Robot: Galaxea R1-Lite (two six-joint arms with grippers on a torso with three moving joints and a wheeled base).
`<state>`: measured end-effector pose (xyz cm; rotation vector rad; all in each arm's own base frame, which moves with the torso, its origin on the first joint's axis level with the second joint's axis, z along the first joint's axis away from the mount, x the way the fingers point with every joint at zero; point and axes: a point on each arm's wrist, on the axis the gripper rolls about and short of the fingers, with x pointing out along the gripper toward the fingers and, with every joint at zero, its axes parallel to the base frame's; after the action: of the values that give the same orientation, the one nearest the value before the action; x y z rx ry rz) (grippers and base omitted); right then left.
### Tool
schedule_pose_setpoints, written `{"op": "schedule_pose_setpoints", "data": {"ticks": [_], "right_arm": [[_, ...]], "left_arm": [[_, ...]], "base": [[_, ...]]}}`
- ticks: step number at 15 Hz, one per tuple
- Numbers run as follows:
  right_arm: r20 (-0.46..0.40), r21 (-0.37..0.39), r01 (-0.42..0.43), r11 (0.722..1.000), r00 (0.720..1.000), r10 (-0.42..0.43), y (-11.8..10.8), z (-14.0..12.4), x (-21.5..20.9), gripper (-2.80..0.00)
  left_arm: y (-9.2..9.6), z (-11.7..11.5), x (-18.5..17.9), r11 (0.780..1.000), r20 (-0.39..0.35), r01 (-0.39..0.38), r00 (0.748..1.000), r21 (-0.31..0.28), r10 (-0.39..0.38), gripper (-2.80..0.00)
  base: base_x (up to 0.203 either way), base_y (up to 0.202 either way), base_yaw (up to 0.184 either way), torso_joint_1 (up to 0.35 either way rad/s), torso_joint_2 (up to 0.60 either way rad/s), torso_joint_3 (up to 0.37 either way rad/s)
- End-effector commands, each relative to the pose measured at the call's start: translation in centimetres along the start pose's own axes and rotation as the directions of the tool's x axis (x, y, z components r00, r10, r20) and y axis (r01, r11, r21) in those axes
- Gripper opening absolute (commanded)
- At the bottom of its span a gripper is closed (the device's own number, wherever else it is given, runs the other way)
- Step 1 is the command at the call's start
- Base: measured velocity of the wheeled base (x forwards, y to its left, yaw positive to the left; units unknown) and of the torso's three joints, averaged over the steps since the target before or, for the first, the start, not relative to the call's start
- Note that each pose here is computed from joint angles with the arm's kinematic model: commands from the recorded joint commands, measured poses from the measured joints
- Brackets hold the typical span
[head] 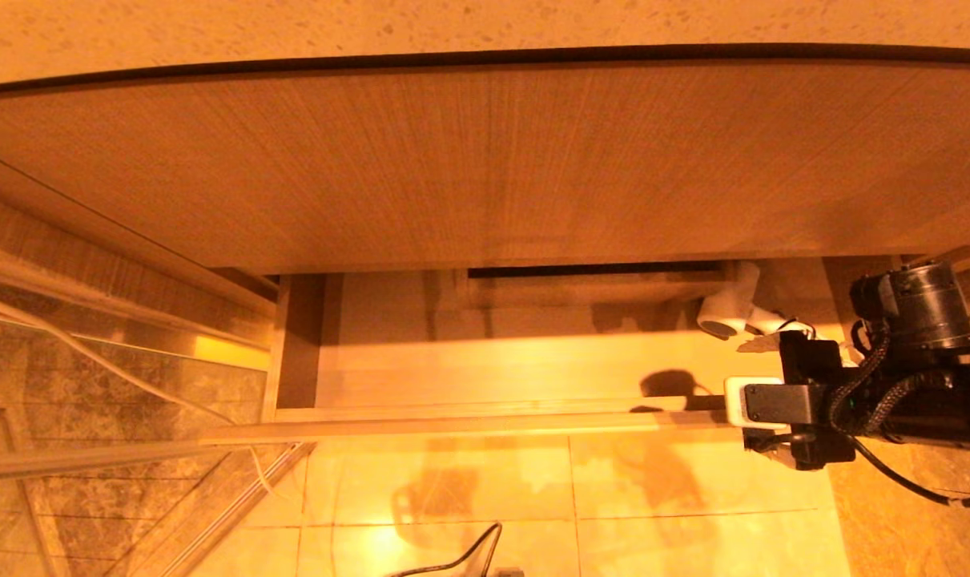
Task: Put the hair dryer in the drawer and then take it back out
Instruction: Pull open the drawer
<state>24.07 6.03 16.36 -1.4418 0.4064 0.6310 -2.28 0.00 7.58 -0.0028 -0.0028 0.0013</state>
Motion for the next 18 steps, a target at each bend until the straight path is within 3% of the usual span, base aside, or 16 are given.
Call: {"op": "schedule_pose_setpoints", "data": {"ticks": [1, 2, 8, 12, 15, 18], "right_arm": [[0.012, -0.014, 0.049, 0.999, 0.999, -0.048, 0.1, -0.1, -1.9, 0.00], [0.008, -0.023, 0.055, 0.998, 0.998, -0.055, 0.4, -0.2, -2.5, -2.80], [0.020, -0.025, 0.134, 0.991, 0.991, -0.133, 1.2, -0.4, -5.9, -2.80], [0.020, -0.008, 0.230, 0.973, 0.973, -0.230, 1.0, -0.7, -8.7, -2.80], [-0.033, 0.003, 0.233, 0.973, 0.972, -0.232, 2.1, -1.5, -11.1, -2.80], [-0.147, 0.025, 0.212, 0.977, 0.967, -0.206, 2.0, -2.6, -11.9, -2.80]], "left_arm": [[0.0, 0.0, 0.0, 1.000, 0.000, 0.000, 1.000, 0.000, 0.000, -2.80], [0.0, 0.0, 0.0, 1.000, 0.000, 0.000, 1.000, 0.000, 0.000, -2.80], [0.0, 0.0, 0.0, 1.000, 0.000, 0.000, 1.000, 0.000, 0.000, -2.80], [0.0, 0.0, 0.0, 1.000, 0.000, 0.000, 1.000, 0.000, 0.000, -2.80], [0.0, 0.0, 0.0, 1.000, 0.000, 0.000, 1.000, 0.000, 0.000, -2.80], [0.0, 0.0, 0.0, 1.000, 0.000, 0.000, 1.000, 0.000, 0.000, -2.80]], "base": [[0.000, 0.000, 0.000, 0.000, 0.00, 0.000], [0.000, 0.000, 0.000, 0.000, 0.00, 0.000], [0.000, 0.000, 0.000, 0.000, 0.00, 0.000], [0.000, 0.000, 0.000, 0.000, 0.00, 0.000], [0.000, 0.000, 0.000, 0.000, 0.00, 0.000], [0.000, 0.000, 0.000, 0.000, 0.00, 0.000]]}}
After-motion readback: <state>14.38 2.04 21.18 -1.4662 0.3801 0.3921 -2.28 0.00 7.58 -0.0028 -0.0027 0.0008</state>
